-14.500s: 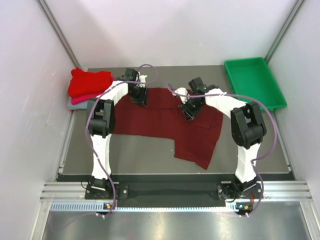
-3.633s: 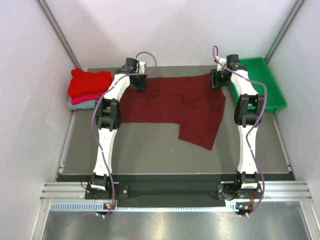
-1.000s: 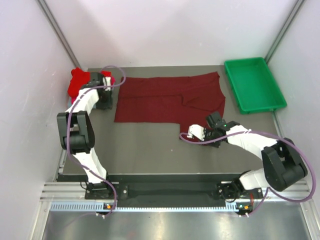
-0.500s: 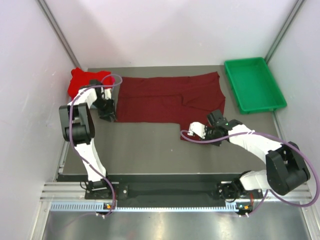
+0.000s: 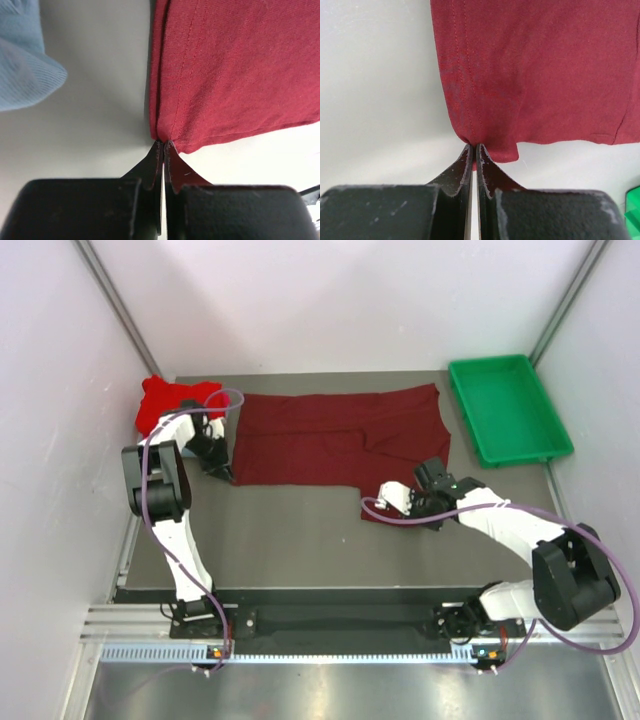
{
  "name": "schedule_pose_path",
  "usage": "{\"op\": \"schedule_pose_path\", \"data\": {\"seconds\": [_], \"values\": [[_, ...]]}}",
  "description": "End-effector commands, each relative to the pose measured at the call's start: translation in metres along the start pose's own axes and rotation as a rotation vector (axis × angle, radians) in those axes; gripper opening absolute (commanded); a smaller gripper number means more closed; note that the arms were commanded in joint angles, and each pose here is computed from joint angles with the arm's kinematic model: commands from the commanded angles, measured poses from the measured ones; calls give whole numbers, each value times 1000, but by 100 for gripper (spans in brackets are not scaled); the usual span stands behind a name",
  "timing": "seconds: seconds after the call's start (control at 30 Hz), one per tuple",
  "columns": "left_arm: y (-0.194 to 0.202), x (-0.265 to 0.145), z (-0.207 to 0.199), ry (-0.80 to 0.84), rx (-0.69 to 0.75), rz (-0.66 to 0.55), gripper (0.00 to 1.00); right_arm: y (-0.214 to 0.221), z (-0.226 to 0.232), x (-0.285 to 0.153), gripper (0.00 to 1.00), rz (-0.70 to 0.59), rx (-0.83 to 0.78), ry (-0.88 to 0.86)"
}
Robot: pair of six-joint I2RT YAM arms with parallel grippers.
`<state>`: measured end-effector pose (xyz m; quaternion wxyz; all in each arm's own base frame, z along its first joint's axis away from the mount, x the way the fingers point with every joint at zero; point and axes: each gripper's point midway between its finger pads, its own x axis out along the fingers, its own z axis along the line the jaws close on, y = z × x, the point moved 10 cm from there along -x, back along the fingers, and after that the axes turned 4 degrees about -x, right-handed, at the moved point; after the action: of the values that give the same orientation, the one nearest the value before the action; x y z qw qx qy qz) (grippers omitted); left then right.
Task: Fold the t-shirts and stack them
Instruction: Fold the tshirt
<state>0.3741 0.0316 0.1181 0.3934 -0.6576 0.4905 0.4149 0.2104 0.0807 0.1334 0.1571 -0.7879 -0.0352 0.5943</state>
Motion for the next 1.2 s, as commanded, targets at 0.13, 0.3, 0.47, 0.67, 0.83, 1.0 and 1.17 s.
{"op": "schedule_pose_path", "data": {"seconds": [0.13, 0.3, 0.47, 0.67, 0.83, 1.0, 1.17], "values": [[8, -30, -5, 38, 18, -28, 0, -7, -26, -29, 0, -55, 81, 136], [19, -60, -15, 44, 69, -64, 0, 3, -40, -58, 0, -86, 191, 225], [15, -75, -19, 34, 101, -85, 0, 11, -52, -74, 0, -104, 246, 288], [-6, -74, -21, 55, 120, -89, 0, 5, -75, -85, 0, -139, 260, 368], [-22, -70, -21, 69, 133, -85, 0, -5, -100, -92, 0, -165, 256, 423], [-34, -74, -22, 73, 162, -92, 0, -16, -127, -101, 0, -188, 256, 479], [-48, -74, -23, 80, 175, -109, 0, -27, -154, -103, 0, -212, 255, 526]]}}
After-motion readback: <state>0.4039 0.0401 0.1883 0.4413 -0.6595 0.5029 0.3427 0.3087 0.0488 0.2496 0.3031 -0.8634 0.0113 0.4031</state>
